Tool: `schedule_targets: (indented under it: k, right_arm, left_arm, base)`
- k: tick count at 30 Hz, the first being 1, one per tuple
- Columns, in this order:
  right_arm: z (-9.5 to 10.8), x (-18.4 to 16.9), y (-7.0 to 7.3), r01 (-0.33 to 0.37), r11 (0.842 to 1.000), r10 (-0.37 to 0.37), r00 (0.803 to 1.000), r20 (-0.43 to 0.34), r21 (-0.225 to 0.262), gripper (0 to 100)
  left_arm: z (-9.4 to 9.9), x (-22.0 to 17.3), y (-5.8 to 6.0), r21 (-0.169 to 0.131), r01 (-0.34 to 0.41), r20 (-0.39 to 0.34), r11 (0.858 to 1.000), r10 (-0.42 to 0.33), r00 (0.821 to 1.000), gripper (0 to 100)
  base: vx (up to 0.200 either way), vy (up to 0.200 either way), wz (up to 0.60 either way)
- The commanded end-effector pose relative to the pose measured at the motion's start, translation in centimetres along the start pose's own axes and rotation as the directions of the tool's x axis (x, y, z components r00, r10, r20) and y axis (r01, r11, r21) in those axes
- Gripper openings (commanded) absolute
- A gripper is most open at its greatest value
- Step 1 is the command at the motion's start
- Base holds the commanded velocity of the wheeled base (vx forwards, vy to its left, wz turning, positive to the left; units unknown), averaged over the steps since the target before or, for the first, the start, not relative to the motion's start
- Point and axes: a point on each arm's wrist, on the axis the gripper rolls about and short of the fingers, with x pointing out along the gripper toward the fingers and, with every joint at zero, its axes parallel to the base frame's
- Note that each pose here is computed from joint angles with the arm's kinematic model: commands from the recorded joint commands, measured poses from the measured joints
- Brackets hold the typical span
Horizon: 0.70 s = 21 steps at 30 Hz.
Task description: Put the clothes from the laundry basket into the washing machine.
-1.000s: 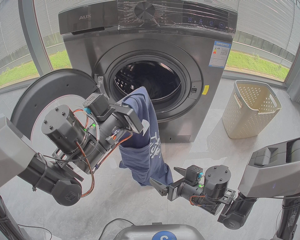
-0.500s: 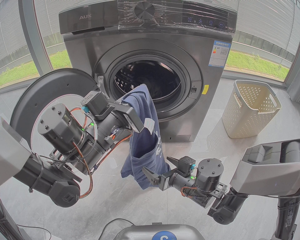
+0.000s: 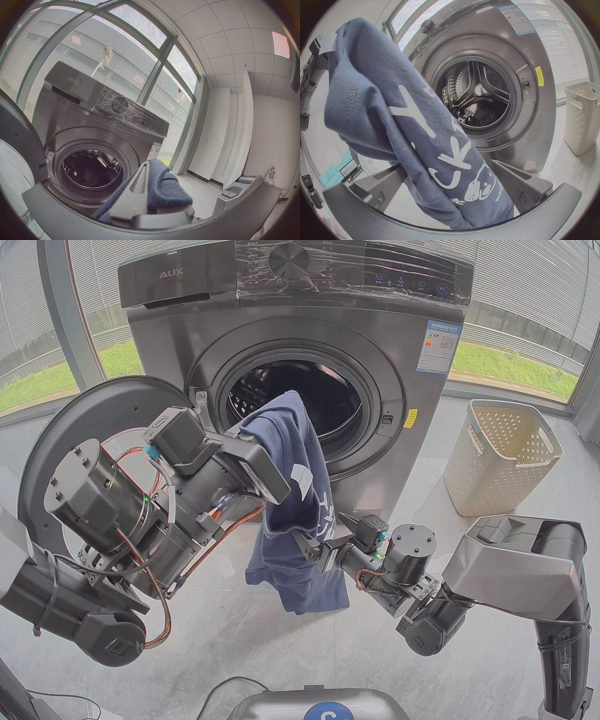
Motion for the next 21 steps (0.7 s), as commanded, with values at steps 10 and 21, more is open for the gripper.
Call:
schedule_targets:
  k: [10,21]
  right_arm:
    - [-1.7,1.5,-1.4,0.021,1.0,-0.021,1.0,0.017,-0.007,100]
    - [-3.6,2.2,-2.7,0.036,0.999,-0.036,0.999,0.004,-0.016,100]
  left_arm:
    - [0.5,-0.2,-0.2,-0.001,0.01,0.015,1.0,-0.01,1.0,0]
    - [1.1,-0.1,0.1,0.006,0.005,0.027,1.0,-0.005,1.0,0]
  base:
    - [0.0,0.0,0.0]
    - [0.0,0.0,0.0]
